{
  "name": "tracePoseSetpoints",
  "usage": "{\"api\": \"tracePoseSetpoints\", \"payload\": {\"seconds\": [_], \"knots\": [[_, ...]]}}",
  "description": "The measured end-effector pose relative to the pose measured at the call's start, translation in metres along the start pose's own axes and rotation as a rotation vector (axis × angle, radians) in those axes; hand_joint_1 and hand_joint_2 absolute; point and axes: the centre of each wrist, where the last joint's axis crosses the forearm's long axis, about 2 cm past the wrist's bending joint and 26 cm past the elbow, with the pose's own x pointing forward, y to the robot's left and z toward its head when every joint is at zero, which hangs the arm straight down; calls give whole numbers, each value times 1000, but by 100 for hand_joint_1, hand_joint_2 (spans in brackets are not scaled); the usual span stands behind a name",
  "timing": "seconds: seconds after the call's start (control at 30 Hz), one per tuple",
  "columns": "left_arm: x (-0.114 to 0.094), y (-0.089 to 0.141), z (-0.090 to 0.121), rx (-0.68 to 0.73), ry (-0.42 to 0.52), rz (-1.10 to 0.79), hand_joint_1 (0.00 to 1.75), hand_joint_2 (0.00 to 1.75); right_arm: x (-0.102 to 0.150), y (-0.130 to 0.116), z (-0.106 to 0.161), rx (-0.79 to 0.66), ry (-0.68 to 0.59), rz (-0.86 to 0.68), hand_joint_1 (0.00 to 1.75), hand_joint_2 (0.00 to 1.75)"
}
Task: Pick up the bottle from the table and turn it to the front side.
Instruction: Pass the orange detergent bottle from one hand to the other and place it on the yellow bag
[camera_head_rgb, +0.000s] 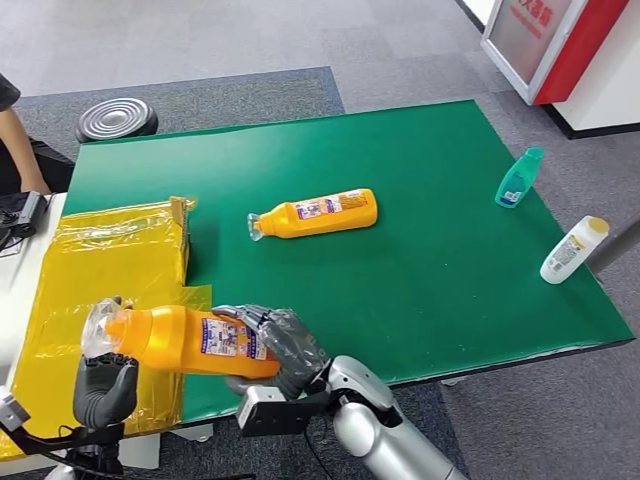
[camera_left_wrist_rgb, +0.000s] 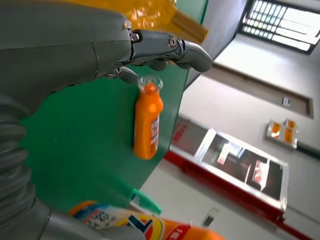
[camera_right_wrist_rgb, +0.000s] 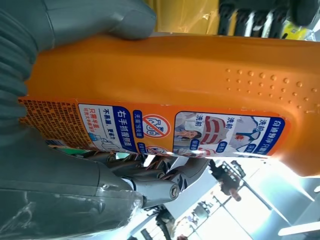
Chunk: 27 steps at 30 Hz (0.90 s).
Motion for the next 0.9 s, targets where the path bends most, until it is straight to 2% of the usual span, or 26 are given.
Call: {"api": "tracePoseSetpoints", "payload": {"seconds": [0.17,0.43,0.87,0.9], "knots": [[1,-8,-14,-133,52,6,0,175,-4,20,-3,7,1,36,175,175],[-2,-16,-16,-329,131,-2,0,175,-8,35,-11,56,23,86,175,175],[1,-7,-10,-412,165,-67,0,175,-10,41,-17,85,38,110,175,175],[1,-5,-10,-410,163,-88,14,175,-10,41,-17,88,39,117,175,175]]}}
